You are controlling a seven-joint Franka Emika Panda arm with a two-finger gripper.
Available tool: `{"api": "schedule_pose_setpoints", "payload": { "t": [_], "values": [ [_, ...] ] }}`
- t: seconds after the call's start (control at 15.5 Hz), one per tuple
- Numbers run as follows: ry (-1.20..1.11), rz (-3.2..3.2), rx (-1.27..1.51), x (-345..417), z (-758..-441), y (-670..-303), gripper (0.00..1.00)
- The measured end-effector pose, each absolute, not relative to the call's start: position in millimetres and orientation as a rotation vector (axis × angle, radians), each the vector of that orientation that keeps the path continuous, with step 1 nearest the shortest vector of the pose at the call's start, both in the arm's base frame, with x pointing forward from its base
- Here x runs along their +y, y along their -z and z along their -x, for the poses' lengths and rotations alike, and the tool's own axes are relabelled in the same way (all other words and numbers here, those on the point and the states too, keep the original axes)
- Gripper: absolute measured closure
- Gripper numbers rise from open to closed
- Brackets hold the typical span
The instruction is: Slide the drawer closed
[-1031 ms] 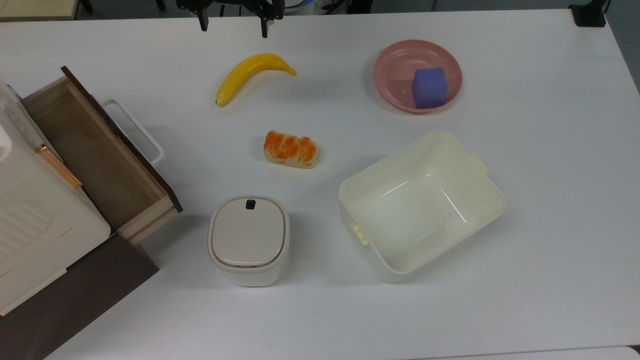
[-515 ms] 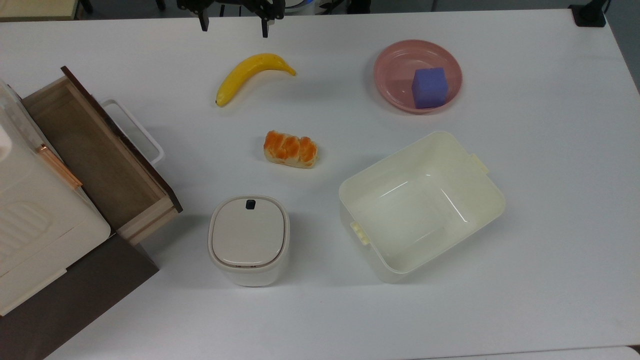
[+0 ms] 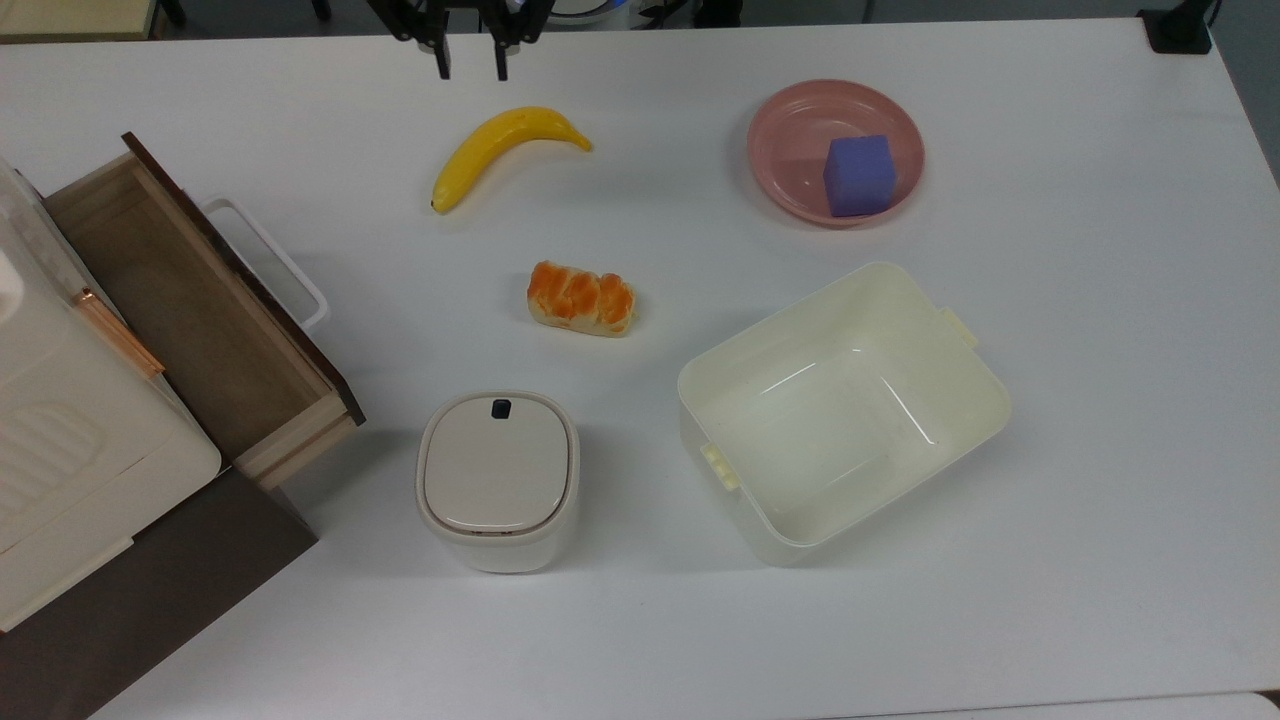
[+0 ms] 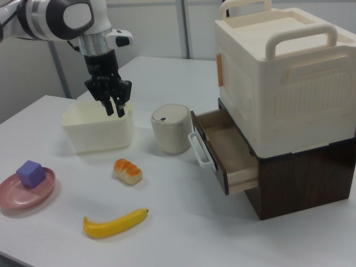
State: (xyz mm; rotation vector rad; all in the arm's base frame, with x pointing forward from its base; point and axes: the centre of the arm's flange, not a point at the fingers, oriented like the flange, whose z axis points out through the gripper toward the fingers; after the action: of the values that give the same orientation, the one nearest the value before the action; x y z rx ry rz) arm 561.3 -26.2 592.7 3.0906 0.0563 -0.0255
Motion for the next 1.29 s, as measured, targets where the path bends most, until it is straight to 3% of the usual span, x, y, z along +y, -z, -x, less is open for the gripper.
{"api": "schedule_pose_setpoints", "payload": {
  "t": [0.26, 0.71, 0.9, 1.29],
  "values": [
    [0.027, -3.091, 0.058, -26.0, -561.2, -592.4, 0.99],
    [0.038, -3.090, -0.025, -28.9, -562.3, -588.1, 0.99],
    [0.059, -3.072, -0.307, -46.8, -564.1, -575.8, 0.99],
    [-0.075, -3.020, -0.782, -106.0, -573.7, -506.5, 0.99]
  ]
}}
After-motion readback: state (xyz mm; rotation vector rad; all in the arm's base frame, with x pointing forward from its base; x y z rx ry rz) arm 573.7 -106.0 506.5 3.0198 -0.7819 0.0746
